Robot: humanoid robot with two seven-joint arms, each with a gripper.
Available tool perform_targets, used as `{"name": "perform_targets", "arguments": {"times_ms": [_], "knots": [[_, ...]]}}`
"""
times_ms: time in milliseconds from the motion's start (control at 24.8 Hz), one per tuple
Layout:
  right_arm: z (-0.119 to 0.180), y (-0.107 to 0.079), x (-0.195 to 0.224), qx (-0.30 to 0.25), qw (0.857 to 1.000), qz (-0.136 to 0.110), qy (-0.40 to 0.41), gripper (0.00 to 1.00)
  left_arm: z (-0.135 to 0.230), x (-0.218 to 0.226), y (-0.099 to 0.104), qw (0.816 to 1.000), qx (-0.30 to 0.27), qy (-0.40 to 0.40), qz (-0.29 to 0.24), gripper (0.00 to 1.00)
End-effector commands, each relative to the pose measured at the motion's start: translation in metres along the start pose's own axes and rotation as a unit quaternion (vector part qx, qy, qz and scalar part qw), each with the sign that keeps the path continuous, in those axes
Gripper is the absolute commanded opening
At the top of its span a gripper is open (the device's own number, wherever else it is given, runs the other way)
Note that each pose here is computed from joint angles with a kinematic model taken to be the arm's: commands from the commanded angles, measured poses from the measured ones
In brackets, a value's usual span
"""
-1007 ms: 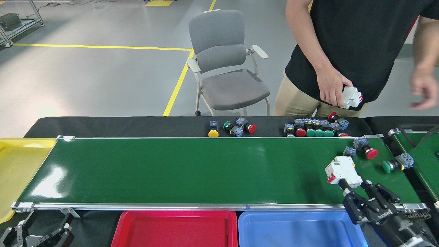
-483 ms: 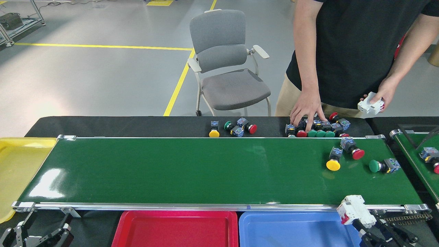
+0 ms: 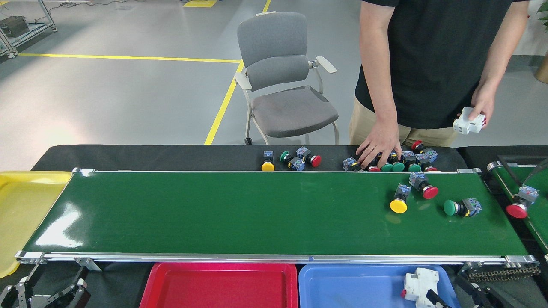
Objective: Pick switch part from conveyor to tray
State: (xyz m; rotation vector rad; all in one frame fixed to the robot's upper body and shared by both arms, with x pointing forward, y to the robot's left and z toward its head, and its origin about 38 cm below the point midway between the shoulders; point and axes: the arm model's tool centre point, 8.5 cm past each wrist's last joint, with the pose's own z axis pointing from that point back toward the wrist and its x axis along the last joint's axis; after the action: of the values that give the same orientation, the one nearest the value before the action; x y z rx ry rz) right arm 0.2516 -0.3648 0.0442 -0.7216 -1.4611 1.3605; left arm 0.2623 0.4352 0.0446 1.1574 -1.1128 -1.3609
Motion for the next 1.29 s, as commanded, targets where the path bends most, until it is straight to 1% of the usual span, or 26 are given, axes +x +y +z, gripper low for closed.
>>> {"name": "perform_targets", "arguments": {"times_ms": [0, 40, 121, 161, 201, 242, 322, 362, 483, 523, 644, 685, 725, 765, 805, 846, 966, 1047, 1128, 1248], "knots": [[-0.001, -0.020, 0.001, -0.050, 0.999, -0.011, -0.003, 0.99, -0.003, -0.004, 0.009, 1.000, 0.014, 0.002, -0.005, 1.00], [-0.002, -0.027, 0.002, -0.076, 0.997, -0.018, 0.006, 0.98, -0.004, -0.005, 0.011, 1.000, 0.016, 0.002, -0.007, 1.00], [-0.010, -0.033, 0.012, -0.112, 0.993, -0.034, 0.014, 0.98, -0.006, -0.005, 0.012, 1.000, 0.019, 0.001, -0.006, 1.00], [-0.017, -0.036, 0.017, -0.122, 0.992, -0.038, 0.012, 0.98, -0.006, -0.006, 0.012, 1.000, 0.018, 0.002, -0.007, 1.00], [-0.022, -0.040, 0.019, -0.127, 0.991, -0.037, 0.008, 0.98, -0.006, -0.006, 0.012, 1.000, 0.018, 0.002, -0.007, 1.00], [-0.028, -0.046, 0.019, -0.132, 0.991, -0.030, 0.005, 0.98, -0.006, -0.005, 0.012, 1.000, 0.018, 0.001, -0.007, 1.00], [-0.043, -0.056, 0.019, -0.130, 0.991, -0.004, 0.001, 0.98, -0.006, -0.004, 0.011, 1.000, 0.016, -0.003, -0.008, 1.00], [-0.051, -0.058, 0.019, -0.123, 0.992, 0.007, 0.014, 0.98, -0.006, -0.002, 0.011, 1.000, 0.015, -0.007, -0.009, 1.00], [-0.078, -0.052, 0.014, -0.085, 0.991, 0.019, 0.103, 0.98, -0.007, 0.000, 0.011, 1.000, 0.015, -0.008, -0.008, 1.00], [-0.087, -0.049, 0.018, -0.078, 0.989, 0.020, 0.123, 0.98, -0.007, -0.001, 0.011, 1.000, 0.015, -0.009, -0.010, 1.00], [-0.109, -0.042, 0.033, -0.064, 0.985, 0.019, 0.161, 0.98, -0.007, -0.001, 0.011, 1.000, 0.015, -0.008, -0.009, 1.00], [-0.113, -0.041, 0.040, -0.070, 0.982, 0.025, 0.171, 0.98, -0.007, 0.000, 0.011, 1.000, 0.015, -0.009, -0.008, 1.00], [-0.115, -0.041, 0.044, -0.081, 0.980, 0.031, 0.178, 0.98, -0.007, 0.001, 0.010, 1.000, 0.015, -0.009, -0.007, 1.00], [-0.114, -0.044, 0.051, -0.110, 0.975, 0.037, 0.188, 0.98, -0.007, 0.000, 0.010, 1.000, 0.015, -0.008, -0.007, 1.00], [-0.109, -0.044, 0.059, -0.130, 0.971, 0.040, 0.194, 0.98, -0.007, 0.000, 0.010, 1.000, 0.014, -0.008, -0.008, 1.00], [-0.103, -0.039, 0.065, -0.135, 0.971, 0.041, 0.195, 0.98, -0.006, 0.000, 0.009, 1.000, 0.013, -0.008, -0.008, 1.00], [-0.077, -0.004, 0.088, -0.104, 0.978, 0.036, 0.178, 0.99, -0.007, 0.000, 0.010, 1.000, 0.013, -0.007, -0.009, 1.00], [-0.071, 0.005, 0.096, -0.107, 0.979, 0.034, 0.170, 0.99, -0.006, -0.001, 0.010, 1.000, 0.013, -0.007, -0.009, 1.00], [-0.071, 0.006, 0.096, -0.108, 0.979, 0.034, 0.169, 0.99, -0.006, -0.001, 0.010, 1.000, 0.013, -0.007, -0.010, 1.00], [-0.084, 0.000, 0.099, -0.102, 0.980, 0.030, 0.166, 0.99, -0.007, -0.001, 0.011, 1.000, 0.013, -0.008, -0.011, 1.00]]}}
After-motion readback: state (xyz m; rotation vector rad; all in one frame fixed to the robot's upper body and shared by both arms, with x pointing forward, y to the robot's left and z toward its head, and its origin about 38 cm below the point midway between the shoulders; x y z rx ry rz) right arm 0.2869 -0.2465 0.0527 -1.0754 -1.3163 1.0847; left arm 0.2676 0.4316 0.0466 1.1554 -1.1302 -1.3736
